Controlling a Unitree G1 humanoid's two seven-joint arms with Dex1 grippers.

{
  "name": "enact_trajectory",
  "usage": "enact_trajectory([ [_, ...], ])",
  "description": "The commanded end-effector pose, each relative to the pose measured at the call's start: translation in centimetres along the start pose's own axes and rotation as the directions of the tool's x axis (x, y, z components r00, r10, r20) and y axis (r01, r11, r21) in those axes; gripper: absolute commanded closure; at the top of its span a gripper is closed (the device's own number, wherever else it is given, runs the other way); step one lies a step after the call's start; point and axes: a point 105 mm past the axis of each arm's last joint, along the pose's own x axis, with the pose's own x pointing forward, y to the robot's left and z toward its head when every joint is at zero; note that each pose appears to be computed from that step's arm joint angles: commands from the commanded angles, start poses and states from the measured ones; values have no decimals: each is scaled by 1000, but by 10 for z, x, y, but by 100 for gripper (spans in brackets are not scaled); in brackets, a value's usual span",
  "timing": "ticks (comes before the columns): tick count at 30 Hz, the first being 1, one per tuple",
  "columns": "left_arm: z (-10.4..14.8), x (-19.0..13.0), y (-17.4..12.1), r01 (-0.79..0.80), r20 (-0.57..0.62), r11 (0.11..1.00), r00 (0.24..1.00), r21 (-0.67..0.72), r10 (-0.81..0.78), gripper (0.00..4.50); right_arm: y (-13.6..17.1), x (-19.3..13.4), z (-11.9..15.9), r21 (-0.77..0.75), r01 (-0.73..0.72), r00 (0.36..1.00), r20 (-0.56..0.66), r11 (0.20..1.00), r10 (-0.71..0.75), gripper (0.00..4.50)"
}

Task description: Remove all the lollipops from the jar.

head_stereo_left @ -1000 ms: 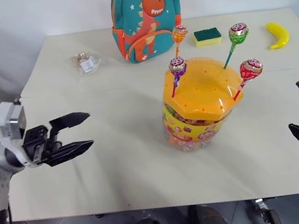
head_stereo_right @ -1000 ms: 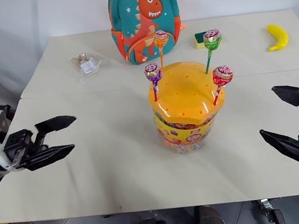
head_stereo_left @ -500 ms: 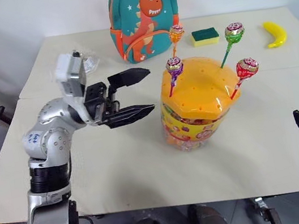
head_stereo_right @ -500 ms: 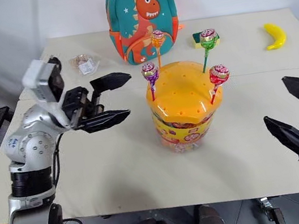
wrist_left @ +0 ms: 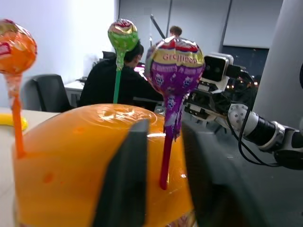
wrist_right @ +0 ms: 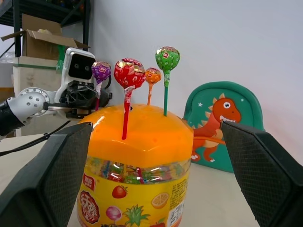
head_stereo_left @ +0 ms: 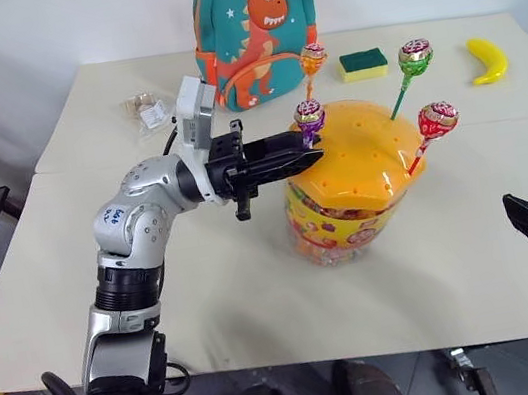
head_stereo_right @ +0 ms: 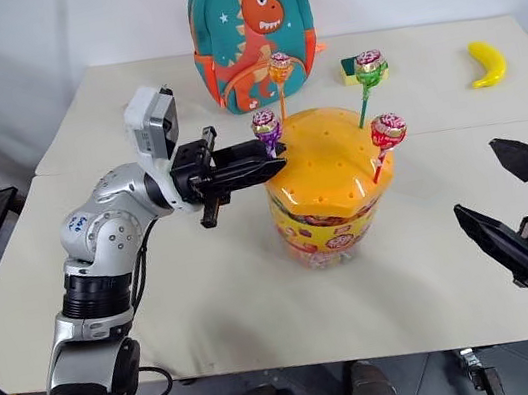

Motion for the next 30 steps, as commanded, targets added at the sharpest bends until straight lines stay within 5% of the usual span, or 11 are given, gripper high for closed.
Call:
enact_trajectory([
  [1, 26, -1, 1, 6, 113, 999, 994, 41, -10, 447, 6, 5, 7, -35, -12, 1000, 25, 999, 13, 0],
  [6, 67, -41, 8, -61, 360, 998, 931, -32, 68, 447, 10, 6, 6, -11, -6, 999, 40, 1000, 6, 0],
  [8, 69, -65, 14, -147, 359, 986, 918, -82, 167, 447, 11, 7, 5, -8, -13, 999, 42, 1000, 13, 0],
  [10, 36, -110, 31, -421, 128, 905, 896, -60, 425, 447, 12, 9, 4, -12, -22, 999, 40, 1000, 22, 0],
  [12, 2, -163, 28, -608, -152, 794, 783, 19, 603, 447, 13, 9, 1, -20, -39, 999, 21, 999, 39, 0],
  [17, -55, -269, -16, -886, -587, 461, 349, 47, 731, 447, 12, 4, -14, -55, -112, 992, -59, 992, 109, 0],
  [23, -92, -297, -67, -945, -728, 325, 207, 23, 653, 447, 8, -1, -23, -61, -183, 980, -94, 981, 177, 0],
  [27, -103, -303, -86, -959, -754, 282, 193, -11, 627, 447, 7, -2, -27, -53, -230, 968, -115, 972, 223, 0],
  [30, -103, -307, -90, -966, -754, 257, 176, -10, 633, 381, 5, -1, -29, -54, -242, 965, -114, 969, 235, 0],
])
